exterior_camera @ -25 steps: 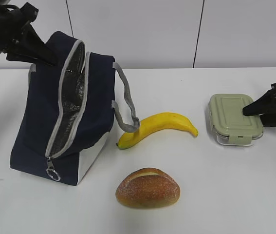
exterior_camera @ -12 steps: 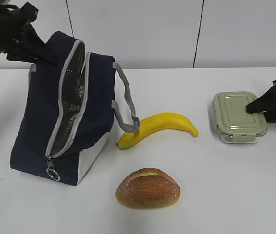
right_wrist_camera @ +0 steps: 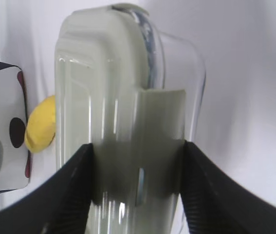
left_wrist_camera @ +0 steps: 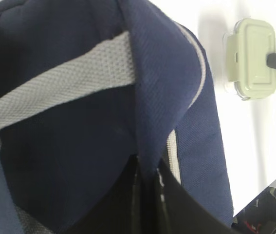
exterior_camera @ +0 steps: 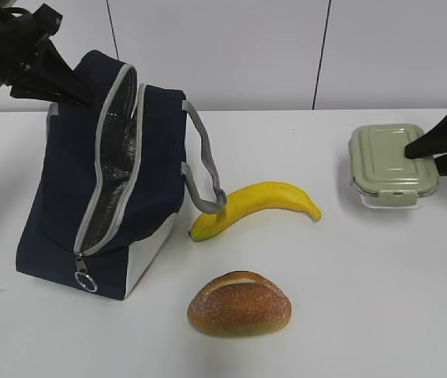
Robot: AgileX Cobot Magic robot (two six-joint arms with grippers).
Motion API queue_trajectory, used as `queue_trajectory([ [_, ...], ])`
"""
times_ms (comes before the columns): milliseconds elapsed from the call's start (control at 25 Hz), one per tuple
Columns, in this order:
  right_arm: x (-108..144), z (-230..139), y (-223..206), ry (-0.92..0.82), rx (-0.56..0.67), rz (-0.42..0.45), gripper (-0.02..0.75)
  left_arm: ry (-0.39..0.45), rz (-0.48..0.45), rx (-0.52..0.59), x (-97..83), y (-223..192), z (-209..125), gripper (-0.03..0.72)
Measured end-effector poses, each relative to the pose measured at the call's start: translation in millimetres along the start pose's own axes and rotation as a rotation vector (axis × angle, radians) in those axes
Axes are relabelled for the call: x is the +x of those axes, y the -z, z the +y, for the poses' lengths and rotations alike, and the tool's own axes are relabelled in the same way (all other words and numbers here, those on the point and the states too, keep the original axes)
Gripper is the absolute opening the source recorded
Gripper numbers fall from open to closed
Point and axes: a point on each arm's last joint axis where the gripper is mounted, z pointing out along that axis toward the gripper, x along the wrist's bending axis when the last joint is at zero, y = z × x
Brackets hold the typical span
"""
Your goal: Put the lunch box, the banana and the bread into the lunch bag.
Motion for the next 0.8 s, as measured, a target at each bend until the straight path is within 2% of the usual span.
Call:
queue_trajectory([
  [200, 48.9, 3.6, -1.2, 0.043, 0.000, 0.012, 0.402, 0.000, 0.001, -0.004, 0.1, 0.0, 0.3, -0.017],
  [480, 140.8, -0.1, -12.6, 0.083, -0.004, 0.138, 0.402, 0.000, 0.001, -0.004, 0.1, 0.0, 0.3, -0.017],
  [800, 244.8, -7.4, -34.2, 0.182, 0.048, 0.294, 0.402, 0.005, -0.012, -0.008, -1.1, 0.0, 0.7, -0.016],
])
